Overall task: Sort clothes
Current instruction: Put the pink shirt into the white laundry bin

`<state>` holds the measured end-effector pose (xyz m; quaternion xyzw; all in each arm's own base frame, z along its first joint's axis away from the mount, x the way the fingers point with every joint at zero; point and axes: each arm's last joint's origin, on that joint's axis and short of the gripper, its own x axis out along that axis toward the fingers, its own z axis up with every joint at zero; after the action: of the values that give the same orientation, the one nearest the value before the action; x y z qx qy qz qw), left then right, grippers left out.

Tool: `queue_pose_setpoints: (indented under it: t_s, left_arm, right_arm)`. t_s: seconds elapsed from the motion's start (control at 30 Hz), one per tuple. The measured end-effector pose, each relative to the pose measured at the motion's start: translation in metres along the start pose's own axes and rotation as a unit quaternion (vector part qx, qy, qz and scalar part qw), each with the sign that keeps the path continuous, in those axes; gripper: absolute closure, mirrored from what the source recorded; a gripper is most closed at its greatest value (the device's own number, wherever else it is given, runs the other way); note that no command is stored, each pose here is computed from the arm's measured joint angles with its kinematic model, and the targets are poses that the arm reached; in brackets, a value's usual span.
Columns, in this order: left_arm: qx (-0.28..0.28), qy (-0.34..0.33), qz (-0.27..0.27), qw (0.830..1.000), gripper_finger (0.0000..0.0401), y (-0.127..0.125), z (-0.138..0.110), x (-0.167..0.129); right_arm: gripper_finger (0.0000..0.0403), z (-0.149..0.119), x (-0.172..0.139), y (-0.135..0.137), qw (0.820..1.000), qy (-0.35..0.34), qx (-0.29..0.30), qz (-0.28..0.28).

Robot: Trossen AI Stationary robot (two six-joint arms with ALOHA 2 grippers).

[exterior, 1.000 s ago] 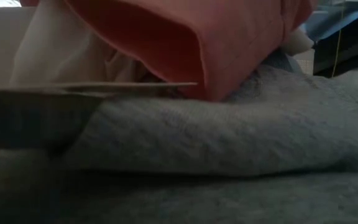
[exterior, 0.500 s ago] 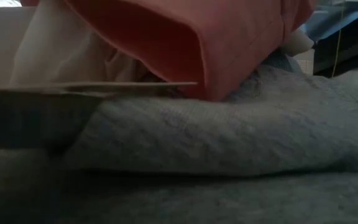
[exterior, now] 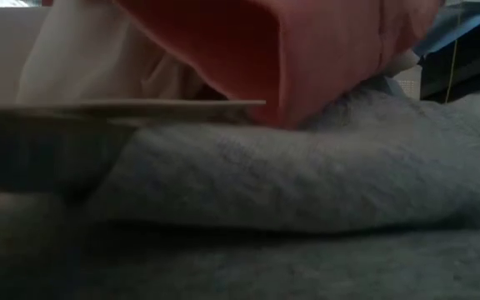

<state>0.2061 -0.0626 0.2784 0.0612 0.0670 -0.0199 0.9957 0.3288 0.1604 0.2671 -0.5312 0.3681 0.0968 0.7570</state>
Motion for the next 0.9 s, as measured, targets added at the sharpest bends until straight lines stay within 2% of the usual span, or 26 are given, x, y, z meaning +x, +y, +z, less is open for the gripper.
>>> queue_pose_setpoints:
  t_s: [0.07, 0.1, 0.23, 0.4, 0.6, 0.9]
  left_arm:
    - [0.0, 0.0, 0.0, 1.0, 0.0401, 0.0, 0.0, 0.0]
    - [0.0, 0.0, 0.0, 1.0, 0.0401, 0.0, 0.0, 0.0]
    - [0.0, 0.0, 0.0, 1.0, 0.0401, 0.0, 0.0, 0.0]
    - [0.0, 0.0, 0.0, 1.0, 0.0401, 0.0, 0.0, 0.0]
    - [0.0, 0.0, 0.0, 1.0, 0.0401, 0.0, 0.0, 0.0]
    - [0.0, 0.0, 0.0, 1.0, 0.0401, 0.0, 0.0, 0.0]
  right_arm:
    - [0.0379, -0.001, -0.001, -0.001, 1.0, 0.009, -0.006, -0.012]
    - [0.0388, -0.001, -0.002, -0.002, 1.0, 0.016, -0.01, -0.02]
    - [0.0379, -0.005, -0.019, -0.019, 0.996, 0.044, -0.003, -0.074]
    - [0.0395, -0.012, -0.061, -0.053, 0.989, 0.057, 0.023, -0.135]
    - [0.0389, -0.031, -0.107, -0.09, 0.975, 0.076, 0.048, -0.203]
    - [0.0391, -0.077, -0.129, -0.135, 0.96, 0.123, 0.069, -0.242]
